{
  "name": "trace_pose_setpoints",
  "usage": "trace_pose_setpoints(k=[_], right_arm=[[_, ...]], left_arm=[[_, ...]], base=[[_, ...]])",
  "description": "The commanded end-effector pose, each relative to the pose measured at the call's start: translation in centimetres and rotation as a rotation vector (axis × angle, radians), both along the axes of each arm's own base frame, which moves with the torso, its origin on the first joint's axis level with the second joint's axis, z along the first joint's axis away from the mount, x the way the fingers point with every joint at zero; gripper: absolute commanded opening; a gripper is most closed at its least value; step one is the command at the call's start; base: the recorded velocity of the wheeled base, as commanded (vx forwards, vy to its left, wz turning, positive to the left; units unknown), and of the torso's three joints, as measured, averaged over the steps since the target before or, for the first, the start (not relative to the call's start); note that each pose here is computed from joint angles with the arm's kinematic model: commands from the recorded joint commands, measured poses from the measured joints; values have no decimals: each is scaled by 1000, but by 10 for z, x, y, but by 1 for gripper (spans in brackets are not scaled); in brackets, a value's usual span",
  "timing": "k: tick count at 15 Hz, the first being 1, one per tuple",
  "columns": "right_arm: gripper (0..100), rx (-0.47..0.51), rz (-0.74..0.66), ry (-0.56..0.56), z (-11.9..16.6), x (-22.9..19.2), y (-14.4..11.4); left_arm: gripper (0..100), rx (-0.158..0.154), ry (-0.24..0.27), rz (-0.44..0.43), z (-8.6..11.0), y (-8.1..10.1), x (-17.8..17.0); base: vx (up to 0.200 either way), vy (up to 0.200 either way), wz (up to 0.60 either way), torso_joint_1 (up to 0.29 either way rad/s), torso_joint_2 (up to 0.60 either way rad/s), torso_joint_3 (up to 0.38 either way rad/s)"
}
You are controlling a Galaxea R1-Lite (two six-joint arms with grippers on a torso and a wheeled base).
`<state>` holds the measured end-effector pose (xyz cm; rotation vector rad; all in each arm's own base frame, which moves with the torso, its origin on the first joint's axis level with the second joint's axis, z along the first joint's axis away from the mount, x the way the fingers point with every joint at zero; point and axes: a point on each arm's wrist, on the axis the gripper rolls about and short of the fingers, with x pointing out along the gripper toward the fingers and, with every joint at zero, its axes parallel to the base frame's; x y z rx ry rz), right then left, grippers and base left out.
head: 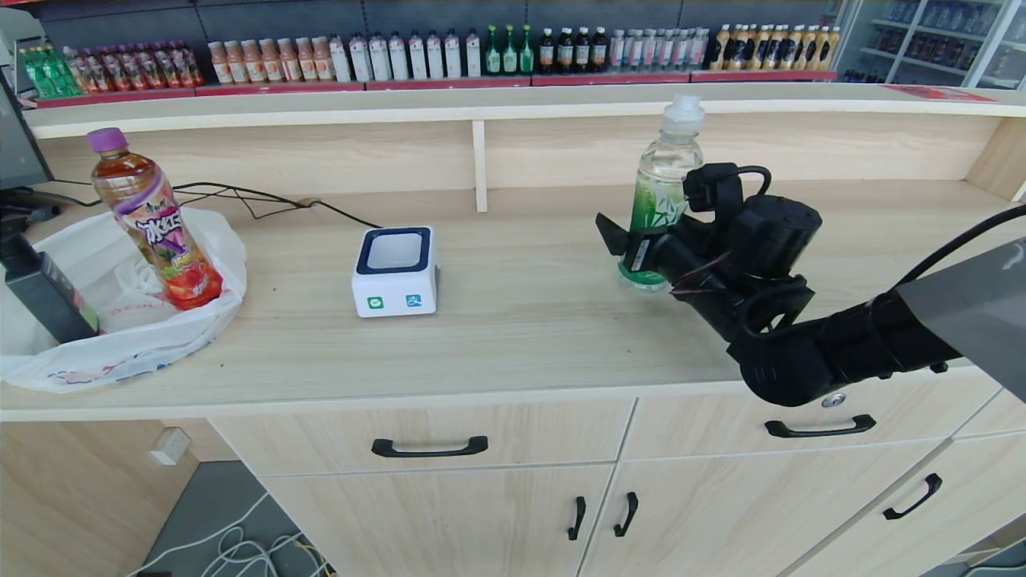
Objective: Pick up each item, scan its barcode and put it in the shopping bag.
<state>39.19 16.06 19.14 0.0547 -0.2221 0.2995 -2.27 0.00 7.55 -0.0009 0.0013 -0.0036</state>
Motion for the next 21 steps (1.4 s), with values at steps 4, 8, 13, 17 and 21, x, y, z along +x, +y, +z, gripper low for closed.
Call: trace_pose_setpoints(k=[4,8,13,17,21], right_arm=[[100,12,-21,-25,10,2,0],[100,25,-23,-52,19,1,1],[0,29,-17,-58,23,-3,3],[0,35,-16,-66,27,-5,1],[0,37,-16,-70,29,-6,0]], left_arm=[[100,-1,0,1,0,0,0],[100,-1,0,1,0,0,0],[100,-1,0,1,0,0,0],[100,-1,0,1,0,0,0],[100,-1,0,1,0,0,0]], base=[[0,0,0,0,0,0],[0,0,0,0,0,0],[0,0,0,0,0,0],[0,0,0,0,0,0],[0,0,0,0,0,0]])
